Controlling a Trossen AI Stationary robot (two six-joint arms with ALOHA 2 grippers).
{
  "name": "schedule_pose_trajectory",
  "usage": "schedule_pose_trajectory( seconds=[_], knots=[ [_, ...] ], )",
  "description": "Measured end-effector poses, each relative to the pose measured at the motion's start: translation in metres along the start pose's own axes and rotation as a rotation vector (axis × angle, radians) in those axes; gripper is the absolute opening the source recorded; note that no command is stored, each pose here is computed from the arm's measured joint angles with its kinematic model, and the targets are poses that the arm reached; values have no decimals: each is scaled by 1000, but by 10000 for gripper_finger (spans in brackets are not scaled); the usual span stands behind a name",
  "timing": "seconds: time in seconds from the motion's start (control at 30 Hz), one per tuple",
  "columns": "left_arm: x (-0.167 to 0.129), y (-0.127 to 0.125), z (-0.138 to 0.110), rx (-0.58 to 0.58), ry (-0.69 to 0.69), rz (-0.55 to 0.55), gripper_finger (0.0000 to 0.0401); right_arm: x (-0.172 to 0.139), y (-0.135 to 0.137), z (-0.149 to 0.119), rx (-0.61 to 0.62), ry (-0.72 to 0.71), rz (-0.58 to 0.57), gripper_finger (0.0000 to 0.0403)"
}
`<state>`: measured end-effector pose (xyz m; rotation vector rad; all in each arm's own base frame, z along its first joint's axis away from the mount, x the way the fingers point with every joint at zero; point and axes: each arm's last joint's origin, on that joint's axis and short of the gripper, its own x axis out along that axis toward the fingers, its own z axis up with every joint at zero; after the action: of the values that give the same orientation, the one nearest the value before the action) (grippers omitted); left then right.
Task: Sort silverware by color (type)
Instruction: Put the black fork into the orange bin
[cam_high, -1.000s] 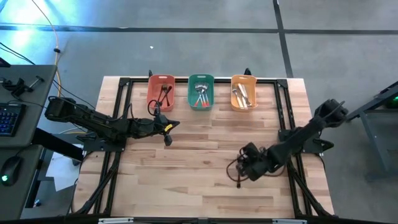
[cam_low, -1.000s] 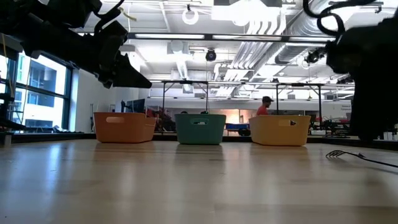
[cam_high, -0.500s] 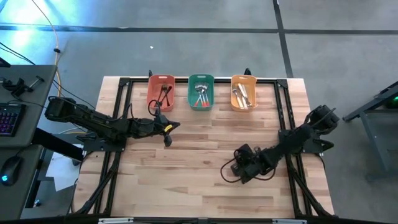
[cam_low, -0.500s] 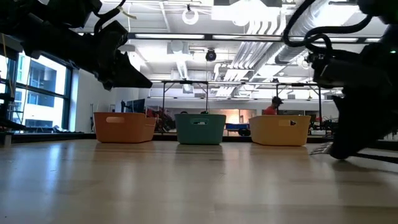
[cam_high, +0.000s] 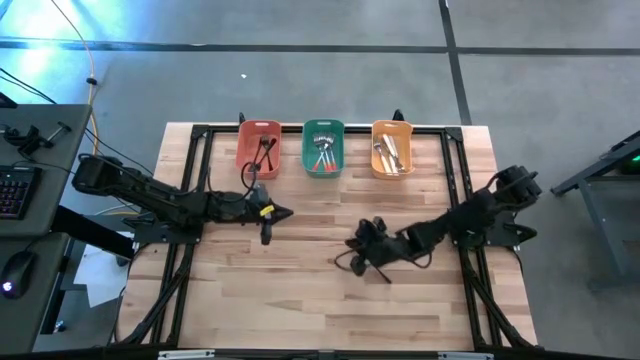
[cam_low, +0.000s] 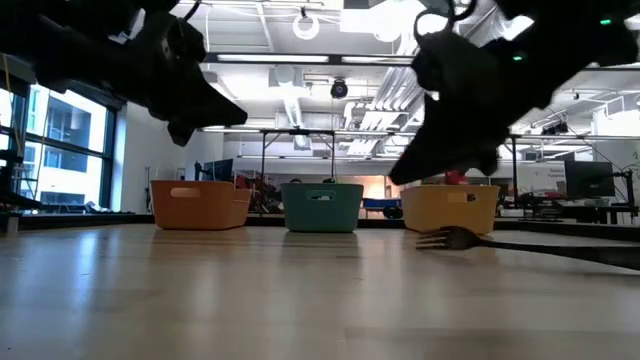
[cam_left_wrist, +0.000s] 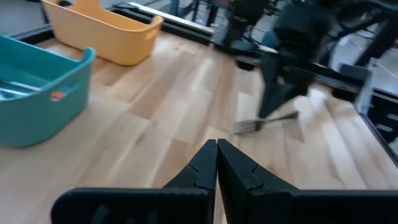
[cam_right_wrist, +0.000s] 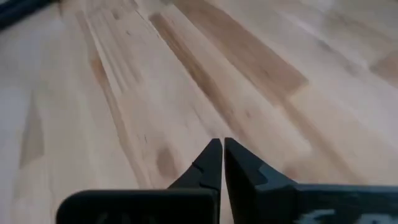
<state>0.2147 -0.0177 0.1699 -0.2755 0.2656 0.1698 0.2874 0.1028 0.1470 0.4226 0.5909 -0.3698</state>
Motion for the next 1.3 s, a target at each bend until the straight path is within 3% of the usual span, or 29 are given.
schedule_pose_trajectory(
  seconds=[0.2,0.43,0.57,0.73,0.93,1.03,1.2,1.3],
  knots=[
    [-2,-9,-4,16,25,-41,3,-2,-15,6,-7,183,25,16],
    [-3,-10,-5,17,21,-36,3,-23,-10,12,14,436,-201,92],
    [-3,-10,-5,17,22,-35,3,-26,-4,8,56,485,-231,129],
    [-3,-10,-5,18,22,-35,3,-14,-2,-4,57,507,-251,137],
    [-2,-10,-5,4,24,-33,3,8,-10,-15,27,544,-317,124],
    [-1,-9,-7,2,25,-16,3,13,-11,-15,-8,545,-299,95],
    [6,-7,-12,-19,18,40,3,19,-10,-8,-99,466,-248,14],
    [12,-8,-17,-25,11,28,3,27,-11,0,-140,398,-215,12]
  ],
)
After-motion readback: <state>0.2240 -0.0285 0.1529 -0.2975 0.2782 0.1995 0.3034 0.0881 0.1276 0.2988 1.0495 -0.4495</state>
